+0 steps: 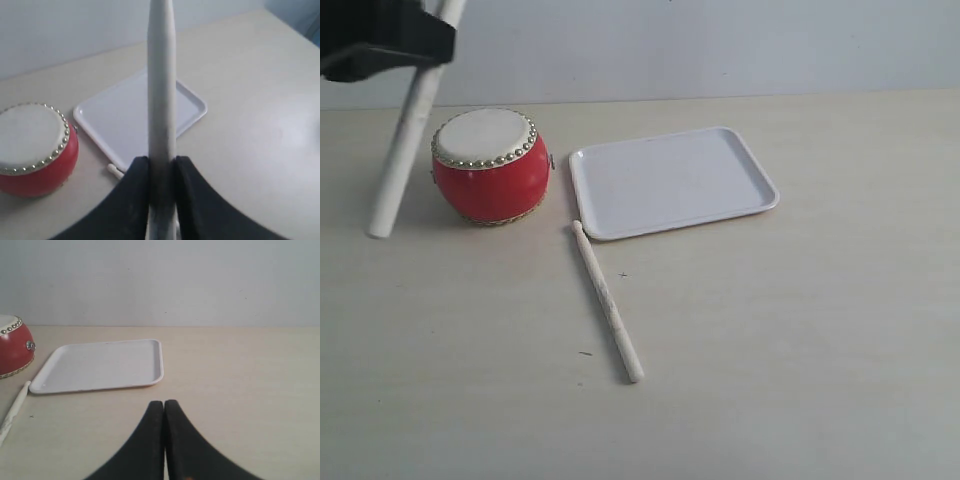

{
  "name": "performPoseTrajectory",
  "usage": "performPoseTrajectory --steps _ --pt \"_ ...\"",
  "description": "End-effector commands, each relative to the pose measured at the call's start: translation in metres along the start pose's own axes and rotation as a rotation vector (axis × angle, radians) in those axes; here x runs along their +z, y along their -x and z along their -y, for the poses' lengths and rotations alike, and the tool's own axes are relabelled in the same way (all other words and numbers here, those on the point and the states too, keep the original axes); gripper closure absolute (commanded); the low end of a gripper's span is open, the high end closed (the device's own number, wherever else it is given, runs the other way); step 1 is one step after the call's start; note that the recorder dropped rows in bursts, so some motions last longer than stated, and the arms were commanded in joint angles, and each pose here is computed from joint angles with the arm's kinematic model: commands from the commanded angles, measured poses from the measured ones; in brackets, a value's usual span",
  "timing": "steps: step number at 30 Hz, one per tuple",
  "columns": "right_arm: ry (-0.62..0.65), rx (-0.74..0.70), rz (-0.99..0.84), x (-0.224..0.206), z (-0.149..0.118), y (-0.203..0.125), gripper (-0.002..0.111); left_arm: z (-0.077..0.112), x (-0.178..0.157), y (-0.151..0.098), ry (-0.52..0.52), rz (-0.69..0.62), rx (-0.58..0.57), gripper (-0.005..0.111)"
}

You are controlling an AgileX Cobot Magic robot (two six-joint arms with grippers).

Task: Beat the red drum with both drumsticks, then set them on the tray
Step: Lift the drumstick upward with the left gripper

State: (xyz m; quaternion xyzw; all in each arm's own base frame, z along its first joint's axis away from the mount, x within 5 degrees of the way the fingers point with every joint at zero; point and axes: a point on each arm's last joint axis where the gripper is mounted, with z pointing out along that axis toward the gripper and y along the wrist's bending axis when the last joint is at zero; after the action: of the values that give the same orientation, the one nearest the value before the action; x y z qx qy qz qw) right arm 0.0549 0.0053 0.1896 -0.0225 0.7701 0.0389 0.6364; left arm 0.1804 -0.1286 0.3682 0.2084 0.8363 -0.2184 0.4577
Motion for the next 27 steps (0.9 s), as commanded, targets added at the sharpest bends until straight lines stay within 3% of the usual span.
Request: performPoseTrajectory --steps 1,9,18,27 --pt "-0.008 0.000 0.009 0.000 0.001 -0.001 0.108 0.004 -0.046 -0.006 -0.020 0.112 0.047 0.107" --pt "-0.008 0.000 0.009 0.000 0.001 -0.001 0.108 0.006 -0.087 -0.022 -0.032 0.219 0.084 0.107" --pt "-0.008 -0.001 0.016 0.000 0.001 0.000 0.108 0.002 -0.084 -0.043 -0.026 0.185 0.102 0.107" --pt "-0.006 0.008 0.347 -0.005 0.000 0.030 0.108 0.002 -0.082 -0.045 -0.021 0.181 0.131 0.107"
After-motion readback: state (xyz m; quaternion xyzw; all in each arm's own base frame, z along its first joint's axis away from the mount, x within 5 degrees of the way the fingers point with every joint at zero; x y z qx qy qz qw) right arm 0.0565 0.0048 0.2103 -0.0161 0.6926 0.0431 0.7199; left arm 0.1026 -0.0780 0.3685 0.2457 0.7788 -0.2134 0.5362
